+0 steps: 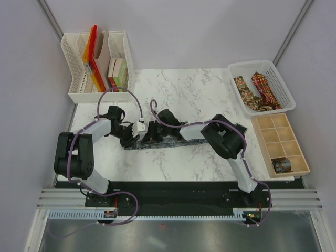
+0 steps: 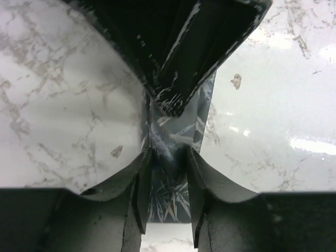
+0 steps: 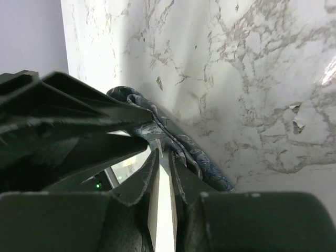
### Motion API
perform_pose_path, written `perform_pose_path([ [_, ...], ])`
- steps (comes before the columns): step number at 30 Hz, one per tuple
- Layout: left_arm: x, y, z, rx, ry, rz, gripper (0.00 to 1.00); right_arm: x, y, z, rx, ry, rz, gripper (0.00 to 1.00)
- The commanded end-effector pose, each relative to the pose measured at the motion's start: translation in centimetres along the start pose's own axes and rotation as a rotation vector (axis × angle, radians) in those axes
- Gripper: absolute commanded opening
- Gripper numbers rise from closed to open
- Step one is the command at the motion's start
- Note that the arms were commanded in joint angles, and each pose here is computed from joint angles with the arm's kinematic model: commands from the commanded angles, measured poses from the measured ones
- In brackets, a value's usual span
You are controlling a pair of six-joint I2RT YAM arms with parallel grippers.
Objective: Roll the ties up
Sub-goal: Roll the tie at the center of the board.
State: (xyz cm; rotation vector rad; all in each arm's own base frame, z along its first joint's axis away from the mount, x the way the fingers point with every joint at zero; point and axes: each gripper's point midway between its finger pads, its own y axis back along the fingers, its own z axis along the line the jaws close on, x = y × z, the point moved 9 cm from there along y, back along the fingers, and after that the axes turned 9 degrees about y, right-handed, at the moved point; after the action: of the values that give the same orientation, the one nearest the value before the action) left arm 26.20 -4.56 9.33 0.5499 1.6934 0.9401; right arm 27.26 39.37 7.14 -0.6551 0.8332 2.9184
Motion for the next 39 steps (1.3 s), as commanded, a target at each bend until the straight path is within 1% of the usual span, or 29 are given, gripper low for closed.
perform_pose_path([
  [1,-0.9,3.0,0.9,-0.073,0.098,-0.052,0.43,0.8,-0.1,-1.5,0.127,0.021,0.023,0.2],
  [3,-1.4,4.8,1.0,-0.084,0.181,-0.105,0.47,1.0,-0.1,-1.6,0.138,0.025,0.031,0.19],
  [5,-0.9,6.4,1.3,-0.108,0.314,-0.156,0.5,1.0,-0.1,-1.6,0.141,0.029,0.032,0.19],
  [7,-0.2,7.7,1.5,-0.136,0.423,-0.174,0.52,0.9,-0.2,-1.5,0.146,0.028,0.032,0.19],
  [8,0.0,7.9,1.3,-0.137,0.522,-0.179,0.52,0.9,-0.2,-1.6,0.15,0.029,0.033,0.19],
  [10,0.8,7.8,1.0,-0.112,0.635,-0.178,0.54,0.9,-0.3,-1.5,0.151,0.031,0.032,0.19],
  [11,1.0,7.5,0.8,-0.095,0.717,-0.184,0.55,1.0,-0.4,-1.5,0.151,0.031,0.035,0.19],
  [13,1.5,6.8,0.4,-0.059,0.799,-0.182,0.57,1.0,-0.6,-1.3,0.147,0.029,0.038,0.19],
  [14,1.4,6.6,0.1,-0.034,0.837,-0.2,0.6,1.0,-0.5,-1.2,0.147,0.03,0.036,0.19],
  [16,1.8,6.2,0.0,-0.01,0.905,-0.214,0.61,0.9,-0.5,-1.1,0.146,0.035,0.036,0.19],
  [19,2.1,6.3,0.9,-0.008,0.963,-0.243,0.63,1.0,-0.6,-1.1,0.154,0.039,0.039,0.19],
  [20,2.2,6.3,1.1,-0.002,0.997,-0.237,0.64,0.9,-0.5,-1.2,0.155,0.038,0.038,0.19],
  [23,2.5,6.1,1.4,0.035,1.031,-0.193,0.63,1.0,-0.5,-1.2,0.156,0.036,0.039,0.19],
  [28,3.3,5.8,0.9,0.063,1.023,-0.123,0.61,1.0,-0.7,-1.3,0.16,0.035,0.038,0.19],
  [31,3.5,5.5,0.9,0.083,1.028,-0.117,0.61,1.0,-1.0,-1.5,0.165,0.034,0.037,0.19],
  [33,3.7,5.1,1.2,0.098,1.04,-0.111,0.57,0.9,-1.1,-1.6,0.167,0.035,0.034,0.19],
  [34,3.7,4.9,1.2,0.113,1.044,-0.119,0.52,0.9,-1.1,-1.7,0.169,0.036,0.034,0.19],
  [37,3.4,4.6,2.3,0.124,1.053,-0.15,0.43,0.9,-1.2,-1.7,0.169,0.039,0.032,0.2],
  [39,3.3,4.3,2.9,0.142,1.071,-0.167,0.4,0.8,-1.4,-1.7,0.17,0.043,0.03,0.2],
])
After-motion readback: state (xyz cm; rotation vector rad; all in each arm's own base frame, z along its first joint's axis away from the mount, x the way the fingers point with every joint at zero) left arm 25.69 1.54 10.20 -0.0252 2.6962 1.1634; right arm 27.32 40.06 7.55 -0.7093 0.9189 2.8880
